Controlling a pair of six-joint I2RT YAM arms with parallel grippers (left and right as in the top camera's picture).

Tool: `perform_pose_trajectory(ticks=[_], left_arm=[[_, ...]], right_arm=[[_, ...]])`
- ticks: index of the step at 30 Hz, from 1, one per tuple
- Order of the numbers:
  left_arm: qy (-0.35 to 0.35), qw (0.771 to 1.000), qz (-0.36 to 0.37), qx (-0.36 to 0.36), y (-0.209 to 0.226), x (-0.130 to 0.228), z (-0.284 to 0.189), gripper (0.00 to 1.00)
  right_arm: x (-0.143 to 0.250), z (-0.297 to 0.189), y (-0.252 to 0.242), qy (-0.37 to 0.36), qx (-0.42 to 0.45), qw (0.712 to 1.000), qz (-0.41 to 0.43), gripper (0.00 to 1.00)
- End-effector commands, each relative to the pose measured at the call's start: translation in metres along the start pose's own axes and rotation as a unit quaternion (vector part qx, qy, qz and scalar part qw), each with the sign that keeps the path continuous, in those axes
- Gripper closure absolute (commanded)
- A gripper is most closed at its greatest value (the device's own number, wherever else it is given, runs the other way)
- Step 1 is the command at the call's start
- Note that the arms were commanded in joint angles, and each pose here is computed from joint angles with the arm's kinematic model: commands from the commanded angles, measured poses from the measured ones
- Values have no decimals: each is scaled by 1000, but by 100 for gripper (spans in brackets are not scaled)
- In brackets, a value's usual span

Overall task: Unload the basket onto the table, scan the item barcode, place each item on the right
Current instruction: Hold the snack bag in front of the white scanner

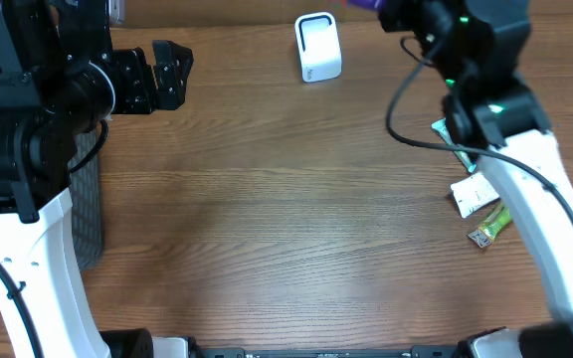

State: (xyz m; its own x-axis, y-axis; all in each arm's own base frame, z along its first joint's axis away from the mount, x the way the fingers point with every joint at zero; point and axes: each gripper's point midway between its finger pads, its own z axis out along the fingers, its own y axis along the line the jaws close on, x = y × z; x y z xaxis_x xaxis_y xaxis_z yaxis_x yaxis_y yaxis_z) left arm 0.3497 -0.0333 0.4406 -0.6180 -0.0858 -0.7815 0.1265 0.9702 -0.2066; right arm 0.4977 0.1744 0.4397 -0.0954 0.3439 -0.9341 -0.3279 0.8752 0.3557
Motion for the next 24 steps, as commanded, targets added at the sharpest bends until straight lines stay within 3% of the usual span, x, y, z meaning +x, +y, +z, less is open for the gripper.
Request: perform_pose_trajectory(ticks=[1, 8, 19, 21, 24], left_arm=[[-3, 1000, 9, -1, 0, -3, 1, 0], [-3, 1000, 9, -1, 0, -3, 1, 0], [-3, 1000, 9, -1, 0, -3, 1, 0], [-3, 1000, 9, -1, 0, -3, 1, 0], [-3, 1000, 9, -1, 0, -3, 1, 0]], right_arm=[[15, 26, -18, -26, 87, 990, -111, 96], [69, 71, -36, -48, 192, 926, -322, 96], [163, 112, -57, -60, 225, 785, -574, 96], [185, 118, -61, -42, 211, 770, -601, 96], [205, 124, -65, -34, 190, 768, -610, 96]])
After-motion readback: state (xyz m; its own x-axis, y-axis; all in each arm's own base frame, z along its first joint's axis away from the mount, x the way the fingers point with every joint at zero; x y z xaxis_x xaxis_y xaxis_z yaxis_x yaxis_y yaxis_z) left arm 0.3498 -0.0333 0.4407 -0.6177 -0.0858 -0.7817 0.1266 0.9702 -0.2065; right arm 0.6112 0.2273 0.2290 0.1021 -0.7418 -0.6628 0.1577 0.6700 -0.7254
